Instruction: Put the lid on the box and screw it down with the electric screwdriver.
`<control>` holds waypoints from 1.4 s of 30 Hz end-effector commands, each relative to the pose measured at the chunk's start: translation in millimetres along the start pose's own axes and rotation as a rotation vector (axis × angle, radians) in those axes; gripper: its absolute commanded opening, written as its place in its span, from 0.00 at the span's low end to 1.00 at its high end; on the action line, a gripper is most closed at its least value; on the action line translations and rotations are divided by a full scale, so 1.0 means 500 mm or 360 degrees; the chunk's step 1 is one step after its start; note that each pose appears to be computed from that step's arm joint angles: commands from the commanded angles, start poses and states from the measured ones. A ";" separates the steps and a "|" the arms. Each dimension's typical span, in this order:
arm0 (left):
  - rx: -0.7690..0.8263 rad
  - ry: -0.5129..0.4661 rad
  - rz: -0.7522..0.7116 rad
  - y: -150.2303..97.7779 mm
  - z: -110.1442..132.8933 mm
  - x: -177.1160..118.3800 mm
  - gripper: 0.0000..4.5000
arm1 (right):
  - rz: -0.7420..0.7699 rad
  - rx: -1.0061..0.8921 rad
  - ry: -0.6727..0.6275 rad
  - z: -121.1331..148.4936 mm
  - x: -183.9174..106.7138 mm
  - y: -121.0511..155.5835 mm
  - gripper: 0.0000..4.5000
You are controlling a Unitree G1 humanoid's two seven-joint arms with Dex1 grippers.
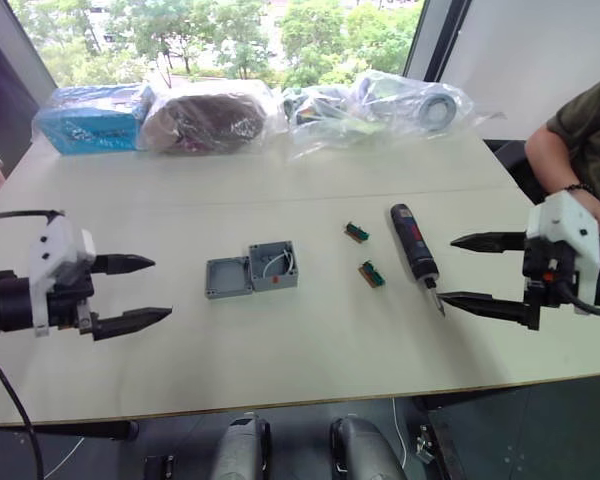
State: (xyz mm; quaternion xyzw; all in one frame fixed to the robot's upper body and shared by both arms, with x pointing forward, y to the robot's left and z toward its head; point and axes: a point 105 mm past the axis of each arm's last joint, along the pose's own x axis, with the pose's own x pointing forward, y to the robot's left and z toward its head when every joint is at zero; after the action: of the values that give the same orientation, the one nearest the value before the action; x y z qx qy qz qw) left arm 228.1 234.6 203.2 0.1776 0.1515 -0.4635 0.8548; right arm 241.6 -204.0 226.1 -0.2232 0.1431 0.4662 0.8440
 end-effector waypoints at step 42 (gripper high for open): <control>0.0721 0.0082 -0.0567 0.034 0.019 0.347 1.00 | -0.0131 -0.0073 -0.0100 0.035 0.057 0.050 1.00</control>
State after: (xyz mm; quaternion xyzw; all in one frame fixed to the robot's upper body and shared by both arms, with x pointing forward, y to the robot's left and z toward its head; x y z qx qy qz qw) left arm 328.6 116.0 137.8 0.3224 0.1098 -0.6226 0.7045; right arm 240.0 -168.1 216.8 -0.2261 0.1144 0.4410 0.8610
